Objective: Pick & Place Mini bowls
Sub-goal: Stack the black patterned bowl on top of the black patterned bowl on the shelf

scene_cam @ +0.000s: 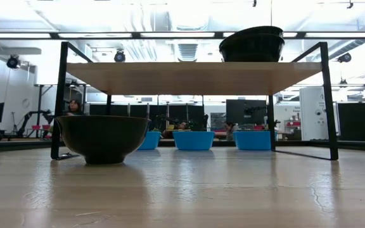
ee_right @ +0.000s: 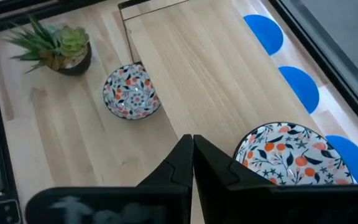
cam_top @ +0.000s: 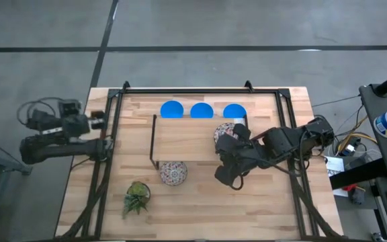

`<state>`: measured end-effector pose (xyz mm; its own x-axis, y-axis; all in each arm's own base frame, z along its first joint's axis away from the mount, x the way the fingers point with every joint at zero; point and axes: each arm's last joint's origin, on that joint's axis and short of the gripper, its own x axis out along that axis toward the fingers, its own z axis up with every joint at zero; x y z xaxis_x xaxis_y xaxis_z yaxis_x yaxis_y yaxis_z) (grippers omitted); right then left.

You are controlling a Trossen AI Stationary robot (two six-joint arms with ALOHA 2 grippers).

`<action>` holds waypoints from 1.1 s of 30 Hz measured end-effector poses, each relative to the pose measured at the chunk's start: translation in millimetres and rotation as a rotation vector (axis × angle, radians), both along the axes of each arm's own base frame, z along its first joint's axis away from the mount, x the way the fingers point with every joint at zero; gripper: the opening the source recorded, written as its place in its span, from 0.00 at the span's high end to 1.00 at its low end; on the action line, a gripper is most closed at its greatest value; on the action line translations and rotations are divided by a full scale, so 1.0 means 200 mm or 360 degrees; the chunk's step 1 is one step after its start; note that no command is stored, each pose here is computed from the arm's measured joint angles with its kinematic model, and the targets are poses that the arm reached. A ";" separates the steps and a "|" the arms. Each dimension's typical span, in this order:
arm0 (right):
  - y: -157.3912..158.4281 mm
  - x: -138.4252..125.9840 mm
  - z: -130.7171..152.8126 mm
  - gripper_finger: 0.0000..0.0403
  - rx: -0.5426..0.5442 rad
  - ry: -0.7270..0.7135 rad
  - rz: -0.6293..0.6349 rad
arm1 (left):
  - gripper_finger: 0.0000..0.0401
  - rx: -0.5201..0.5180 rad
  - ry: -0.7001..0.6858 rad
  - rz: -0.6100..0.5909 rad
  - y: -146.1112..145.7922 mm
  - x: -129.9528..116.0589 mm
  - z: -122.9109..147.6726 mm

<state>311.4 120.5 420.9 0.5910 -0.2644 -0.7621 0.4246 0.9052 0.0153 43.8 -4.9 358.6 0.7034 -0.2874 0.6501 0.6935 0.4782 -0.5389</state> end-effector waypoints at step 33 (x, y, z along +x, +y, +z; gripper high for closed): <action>0.00 -0.45 0.25 0.98 -0.0116 -0.0234 0.0095 | 1.00 0.1370 0.1423 0.0817 -0.33 0.69 0.59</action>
